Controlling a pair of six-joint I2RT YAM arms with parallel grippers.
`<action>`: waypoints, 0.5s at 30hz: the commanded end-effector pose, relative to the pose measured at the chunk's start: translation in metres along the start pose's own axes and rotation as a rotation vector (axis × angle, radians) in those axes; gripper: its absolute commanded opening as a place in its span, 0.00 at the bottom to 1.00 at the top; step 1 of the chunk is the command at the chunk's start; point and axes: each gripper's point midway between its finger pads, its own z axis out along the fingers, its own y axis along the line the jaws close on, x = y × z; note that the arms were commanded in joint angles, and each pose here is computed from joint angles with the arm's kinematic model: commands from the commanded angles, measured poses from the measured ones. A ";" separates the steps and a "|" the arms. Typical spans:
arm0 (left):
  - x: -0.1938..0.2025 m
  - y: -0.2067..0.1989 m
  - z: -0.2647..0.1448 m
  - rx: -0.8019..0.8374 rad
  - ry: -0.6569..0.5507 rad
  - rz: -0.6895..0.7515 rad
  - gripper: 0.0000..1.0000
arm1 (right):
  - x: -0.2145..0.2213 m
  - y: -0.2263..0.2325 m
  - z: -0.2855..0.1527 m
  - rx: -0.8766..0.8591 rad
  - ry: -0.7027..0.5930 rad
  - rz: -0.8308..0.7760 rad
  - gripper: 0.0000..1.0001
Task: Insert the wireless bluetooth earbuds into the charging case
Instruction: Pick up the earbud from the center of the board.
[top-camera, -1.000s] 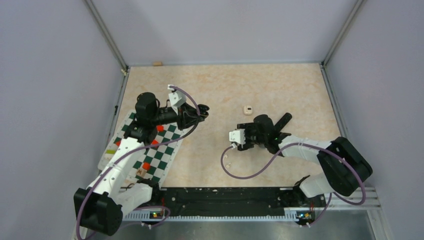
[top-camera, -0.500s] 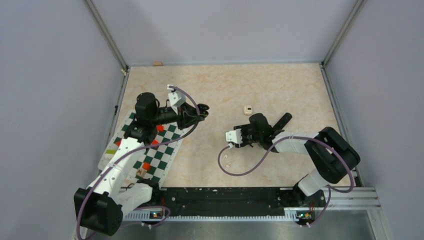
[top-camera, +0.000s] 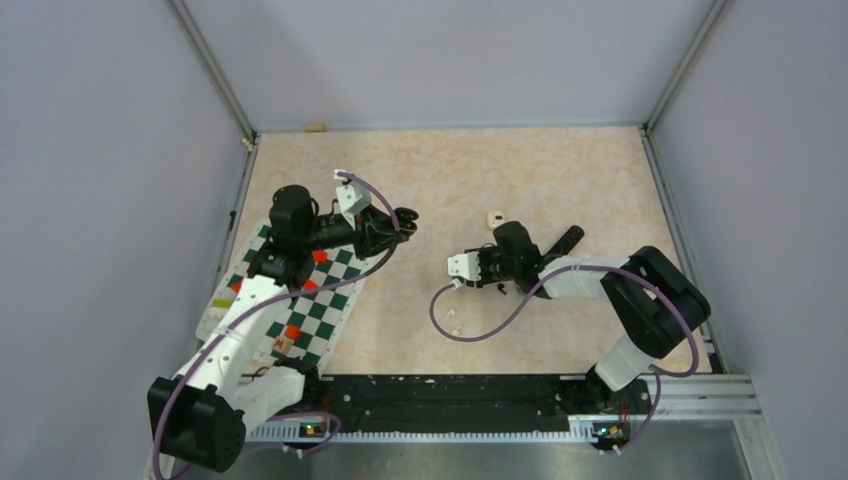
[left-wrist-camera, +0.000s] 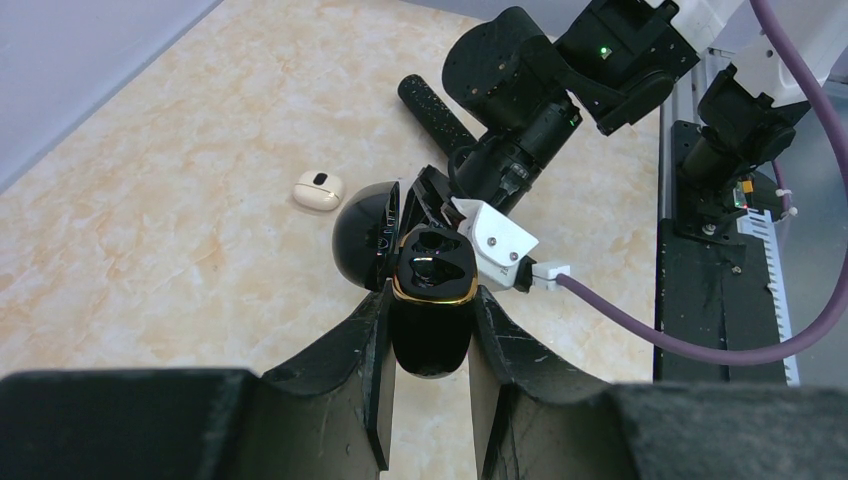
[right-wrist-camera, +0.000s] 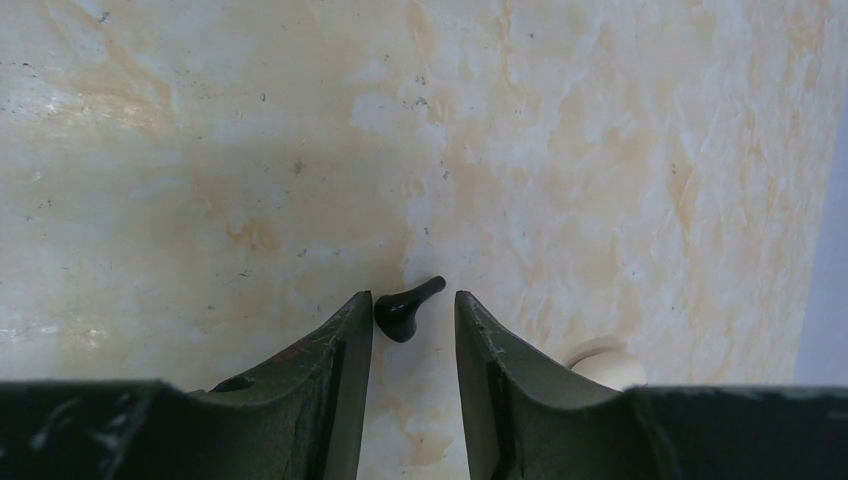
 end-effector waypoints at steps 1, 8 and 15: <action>-0.013 -0.004 -0.003 0.016 -0.036 0.049 0.00 | 0.017 0.002 -0.001 -0.010 0.046 0.079 0.36; -0.015 -0.005 -0.003 0.019 -0.039 0.051 0.00 | 0.023 0.011 -0.001 -0.048 0.060 0.101 0.30; -0.015 -0.005 -0.003 0.018 -0.039 0.051 0.00 | 0.019 0.014 0.001 -0.071 0.033 0.093 0.31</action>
